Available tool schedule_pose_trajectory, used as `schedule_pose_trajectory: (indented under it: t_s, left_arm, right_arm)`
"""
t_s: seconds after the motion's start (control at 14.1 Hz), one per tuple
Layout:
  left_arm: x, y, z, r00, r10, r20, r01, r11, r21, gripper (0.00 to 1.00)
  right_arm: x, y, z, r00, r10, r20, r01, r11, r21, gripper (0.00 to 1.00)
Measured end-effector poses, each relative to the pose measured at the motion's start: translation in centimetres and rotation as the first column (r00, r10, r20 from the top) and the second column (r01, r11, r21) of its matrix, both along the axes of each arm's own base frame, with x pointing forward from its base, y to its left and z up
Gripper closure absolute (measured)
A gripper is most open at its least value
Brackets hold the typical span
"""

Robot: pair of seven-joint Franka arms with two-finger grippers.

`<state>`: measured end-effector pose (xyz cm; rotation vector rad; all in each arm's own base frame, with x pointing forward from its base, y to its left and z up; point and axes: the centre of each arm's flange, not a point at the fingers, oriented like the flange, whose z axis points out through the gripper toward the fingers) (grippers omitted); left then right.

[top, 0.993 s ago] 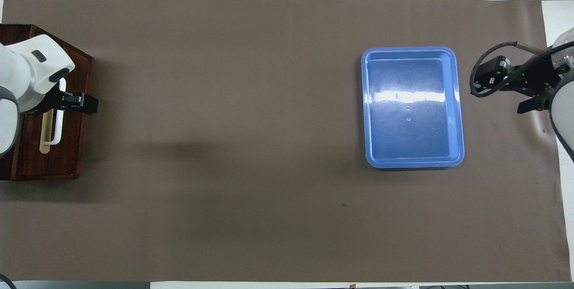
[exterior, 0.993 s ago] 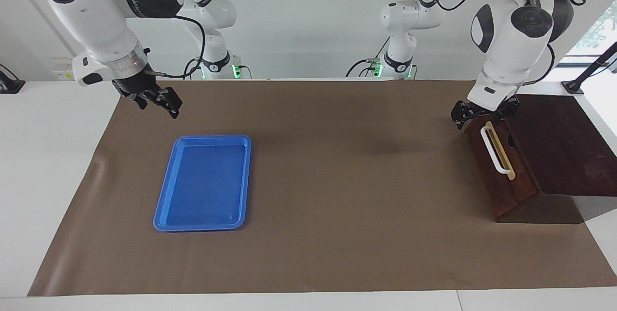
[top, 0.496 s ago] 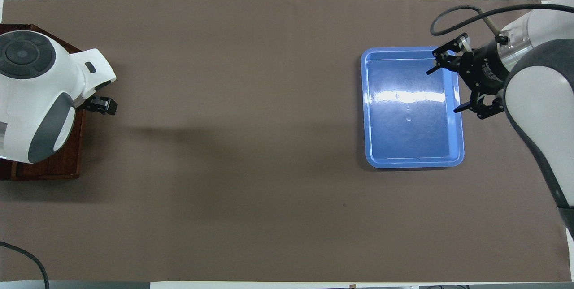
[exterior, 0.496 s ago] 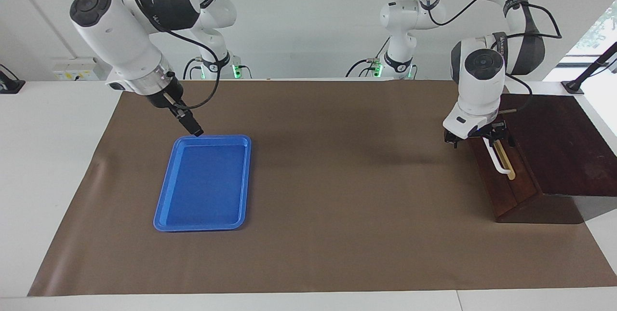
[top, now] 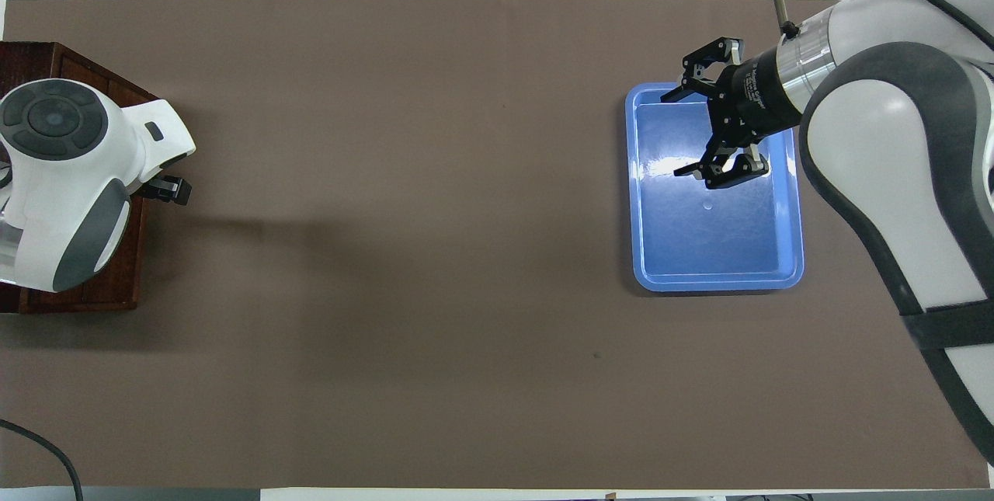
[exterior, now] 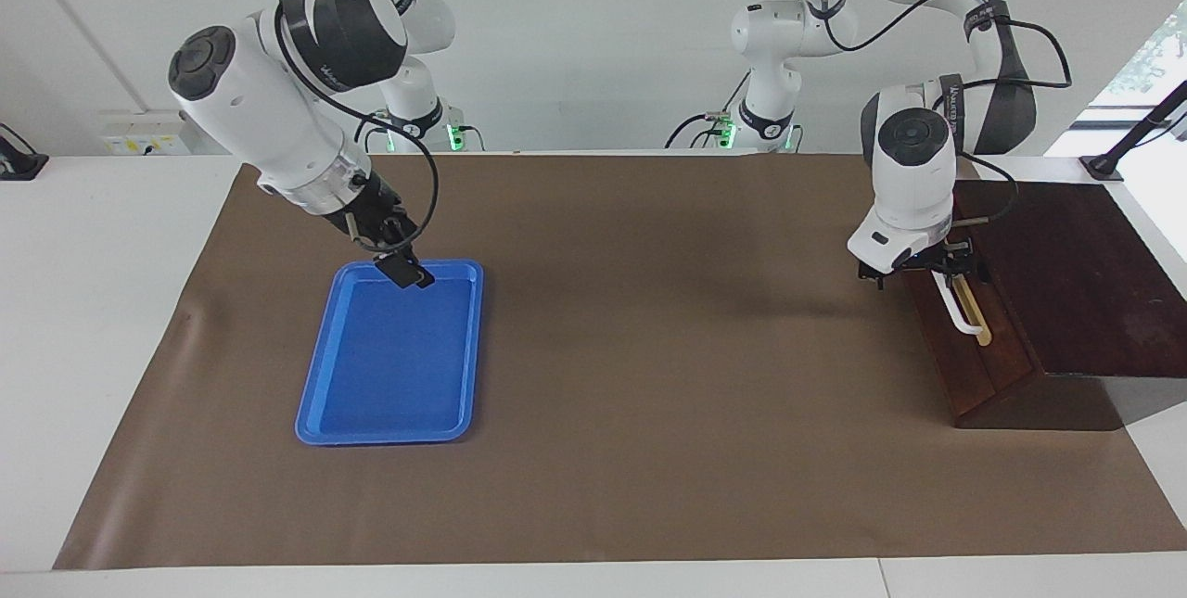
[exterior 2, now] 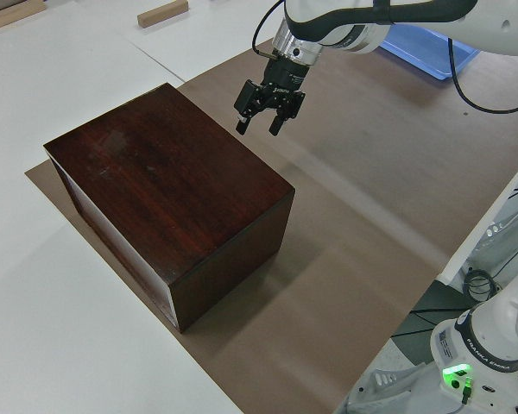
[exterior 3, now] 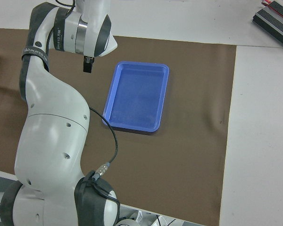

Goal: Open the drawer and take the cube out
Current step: 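Pull the drawer open with the left gripper while the right gripper moves inward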

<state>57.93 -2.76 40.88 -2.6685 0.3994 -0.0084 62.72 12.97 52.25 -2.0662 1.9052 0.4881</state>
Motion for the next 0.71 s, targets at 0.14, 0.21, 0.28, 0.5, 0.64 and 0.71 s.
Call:
schedule_pose_trajectory:
  t_s: [0.14, 0.21, 0.28, 0.5, 0.64, 0.71]
  left_arm:
    - [-0.3, 1.0, -1.3, 1.0, 0.015, 0.009, -0.015, 1.0, -0.011, 0.0]
    - [-0.5, 1.2, -1.7, 0.999, 0.03, 0.015, -0.03, 0.999, -0.015, 0.0]
    - [-0.6, 1.1, -2.1, 0.999, 0.044, 0.024, -0.044, 0.999, -0.019, 0.0]
    - [-0.5, 0.5, -2.7, 0.988, 0.134, 0.079, -0.132, 0.991, -0.031, 0.0]
    - [-0.5, -1.4, -3.2, 0.977, 0.182, 0.11, -0.178, 0.983, -0.046, 0.0]
    - [-0.4, -2.5, -3.2, 0.974, 0.192, 0.123, -0.187, 0.981, -0.052, 0.0]
  right_arm:
    - [0.2, 0.4, -0.5, 0.998, -0.058, -0.036, 0.059, 0.998, 0.03, 0.07]
    - [0.4, 0.5, -0.8, 0.994, -0.1, -0.051, 0.103, 0.994, 0.047, 0.07]
    - [0.6, 0.6, -1.3, 0.988, -0.139, -0.065, 0.143, 0.988, 0.059, 0.07]
    - [0.7, 1.4, -2.8, 0.983, -0.162, -0.081, 0.167, 0.984, 0.065, 0.07]
    - [0.4, 2.4, -3.3, 0.989, -0.126, -0.078, 0.131, 0.989, 0.065, 0.06]
    - [0.4, 2.9, -3.6, 0.993, -0.098, -0.072, 0.103, 0.992, 0.07, 0.06]
